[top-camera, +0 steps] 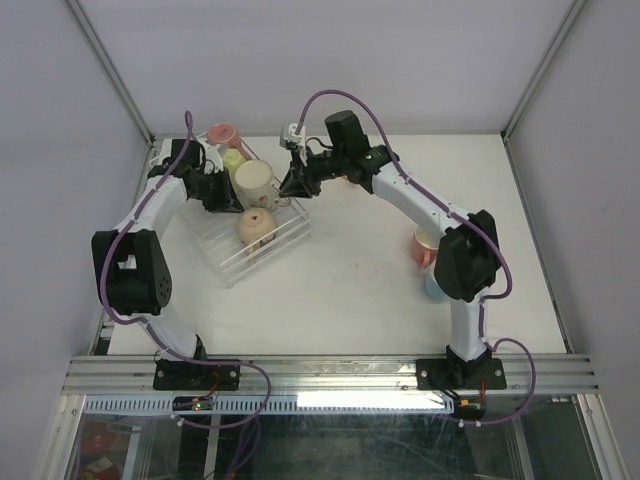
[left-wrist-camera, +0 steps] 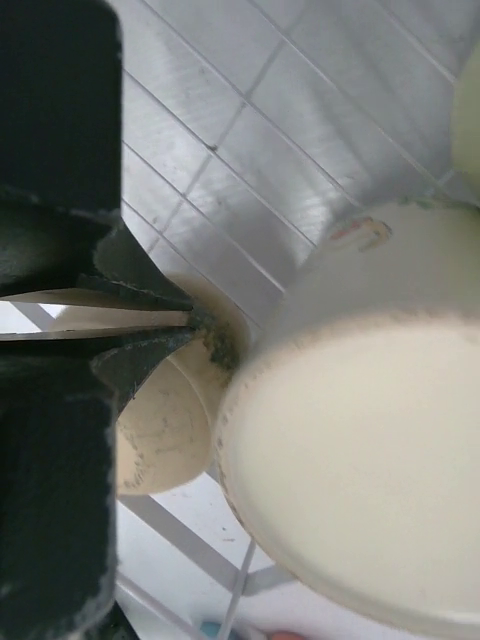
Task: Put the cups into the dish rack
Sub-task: Move the cup to the dish rack, then pick up the cup at the center of the board.
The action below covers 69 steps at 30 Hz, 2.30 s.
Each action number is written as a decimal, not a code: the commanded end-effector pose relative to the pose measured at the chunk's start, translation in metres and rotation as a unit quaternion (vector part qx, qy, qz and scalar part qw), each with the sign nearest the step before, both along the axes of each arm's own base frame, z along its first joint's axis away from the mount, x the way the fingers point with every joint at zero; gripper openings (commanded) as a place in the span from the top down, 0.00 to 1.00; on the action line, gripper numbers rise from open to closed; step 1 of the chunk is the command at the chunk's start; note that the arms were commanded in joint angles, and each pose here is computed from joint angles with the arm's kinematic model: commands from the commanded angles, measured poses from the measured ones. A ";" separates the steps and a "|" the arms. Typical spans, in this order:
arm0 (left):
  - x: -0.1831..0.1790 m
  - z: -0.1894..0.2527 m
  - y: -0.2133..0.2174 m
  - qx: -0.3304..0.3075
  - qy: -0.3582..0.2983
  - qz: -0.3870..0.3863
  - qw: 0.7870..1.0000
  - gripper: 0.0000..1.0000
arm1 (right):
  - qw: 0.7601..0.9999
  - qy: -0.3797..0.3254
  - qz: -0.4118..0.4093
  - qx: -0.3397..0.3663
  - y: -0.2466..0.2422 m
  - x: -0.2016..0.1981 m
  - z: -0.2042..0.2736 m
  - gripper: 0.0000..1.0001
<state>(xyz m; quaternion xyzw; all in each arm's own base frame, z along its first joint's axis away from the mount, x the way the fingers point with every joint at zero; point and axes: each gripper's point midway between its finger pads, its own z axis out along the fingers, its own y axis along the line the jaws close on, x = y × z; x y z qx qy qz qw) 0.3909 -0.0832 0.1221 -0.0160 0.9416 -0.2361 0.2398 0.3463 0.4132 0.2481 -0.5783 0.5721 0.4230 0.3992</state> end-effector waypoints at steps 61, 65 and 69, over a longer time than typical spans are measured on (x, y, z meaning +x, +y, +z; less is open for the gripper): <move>-0.020 0.020 -0.070 -0.113 -0.051 -0.057 0.991 0.90 | 0.999 -0.021 -0.038 0.007 -0.053 -0.001 0.024 0.75; -0.016 0.021 -0.076 -0.120 -0.056 -0.058 0.990 0.89 | 0.999 -0.020 -0.040 0.009 -0.055 0.001 0.026 0.75; -0.014 0.023 -0.076 -0.119 -0.061 -0.057 0.989 0.88 | 0.999 -0.018 -0.039 0.014 -0.057 0.001 0.031 0.75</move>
